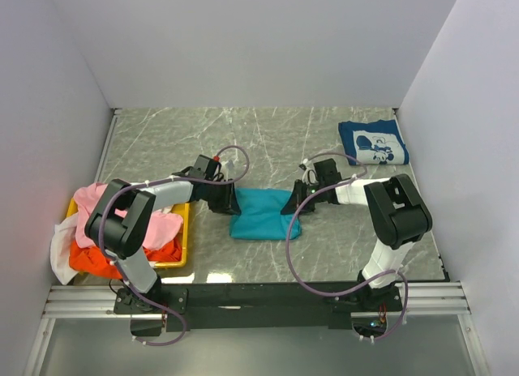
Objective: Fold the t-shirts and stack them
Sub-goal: Neatly place the folded tshirt to the corner
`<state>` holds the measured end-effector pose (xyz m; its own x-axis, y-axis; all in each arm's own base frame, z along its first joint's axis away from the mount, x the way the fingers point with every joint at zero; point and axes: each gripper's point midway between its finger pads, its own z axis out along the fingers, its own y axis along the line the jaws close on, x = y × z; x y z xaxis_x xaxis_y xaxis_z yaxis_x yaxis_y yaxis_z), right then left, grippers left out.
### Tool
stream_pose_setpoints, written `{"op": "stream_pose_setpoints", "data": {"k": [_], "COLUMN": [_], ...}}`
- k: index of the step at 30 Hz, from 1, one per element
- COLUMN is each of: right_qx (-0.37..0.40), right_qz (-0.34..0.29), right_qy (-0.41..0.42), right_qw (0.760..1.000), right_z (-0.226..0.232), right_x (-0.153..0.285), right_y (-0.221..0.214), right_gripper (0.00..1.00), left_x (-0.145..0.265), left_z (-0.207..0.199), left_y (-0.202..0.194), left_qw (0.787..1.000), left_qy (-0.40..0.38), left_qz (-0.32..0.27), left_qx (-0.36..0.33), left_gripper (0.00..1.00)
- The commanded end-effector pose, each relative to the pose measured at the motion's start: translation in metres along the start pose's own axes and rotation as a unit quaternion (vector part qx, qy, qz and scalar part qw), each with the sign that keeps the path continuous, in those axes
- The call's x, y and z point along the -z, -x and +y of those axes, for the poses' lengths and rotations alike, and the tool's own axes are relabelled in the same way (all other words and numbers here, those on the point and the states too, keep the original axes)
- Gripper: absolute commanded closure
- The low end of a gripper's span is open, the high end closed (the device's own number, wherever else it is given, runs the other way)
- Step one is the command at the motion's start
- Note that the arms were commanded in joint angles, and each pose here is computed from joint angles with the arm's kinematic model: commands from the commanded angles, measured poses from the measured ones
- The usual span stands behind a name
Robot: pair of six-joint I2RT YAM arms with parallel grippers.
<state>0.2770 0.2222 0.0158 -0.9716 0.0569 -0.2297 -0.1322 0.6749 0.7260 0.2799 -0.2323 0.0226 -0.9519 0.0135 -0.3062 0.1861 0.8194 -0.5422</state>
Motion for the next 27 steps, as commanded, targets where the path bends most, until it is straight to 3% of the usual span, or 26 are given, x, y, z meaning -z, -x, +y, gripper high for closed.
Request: {"op": "stream_pose_setpoints", "data": {"k": [1,2,5,10,14,20,27], "right_qx": [0.006,0.008,0.033,0.08,0.103,0.133,0.172], "right_qz": [-0.008,-0.009,-0.023,-0.044,-0.031,-0.065,-0.063], "right_qy": [-0.063,-0.071,-0.105,-0.182,-0.262,-0.354,-0.463], "right_qw": [0.998,0.997,0.994,0.979,0.959,0.924,0.867], "right_z": [-0.011,-0.009,-0.006,-0.008,-0.025,-0.039,-0.073], "right_x": [0.006,0.01,0.023,0.046,0.061,0.092,0.119], "right_y": [0.007,0.01,0.03,0.072,0.091,0.142,0.179], "right_gripper": [0.99,1.0,1.0,1.0,1.0,1.0,1.0], "left_x": [-0.002,0.0,0.005,0.019,0.028,0.036,0.038], "left_z": [0.009,0.008,0.006,0.011,0.019,0.03,0.032], "left_y": [-0.004,-0.001,0.01,0.031,0.042,0.054,0.066], "left_qw": [1.0,1.0,1.0,0.999,0.998,0.998,0.997], "left_qy": [0.012,0.013,0.013,0.01,0.006,0.003,-0.003], "left_qz": [0.008,0.004,-0.01,-0.038,-0.053,-0.065,-0.069], "left_qx": [0.002,0.002,0.003,0.014,0.019,0.019,0.018], "left_gripper": [0.59,0.5,0.4,0.33,0.32,0.31,0.31]}}
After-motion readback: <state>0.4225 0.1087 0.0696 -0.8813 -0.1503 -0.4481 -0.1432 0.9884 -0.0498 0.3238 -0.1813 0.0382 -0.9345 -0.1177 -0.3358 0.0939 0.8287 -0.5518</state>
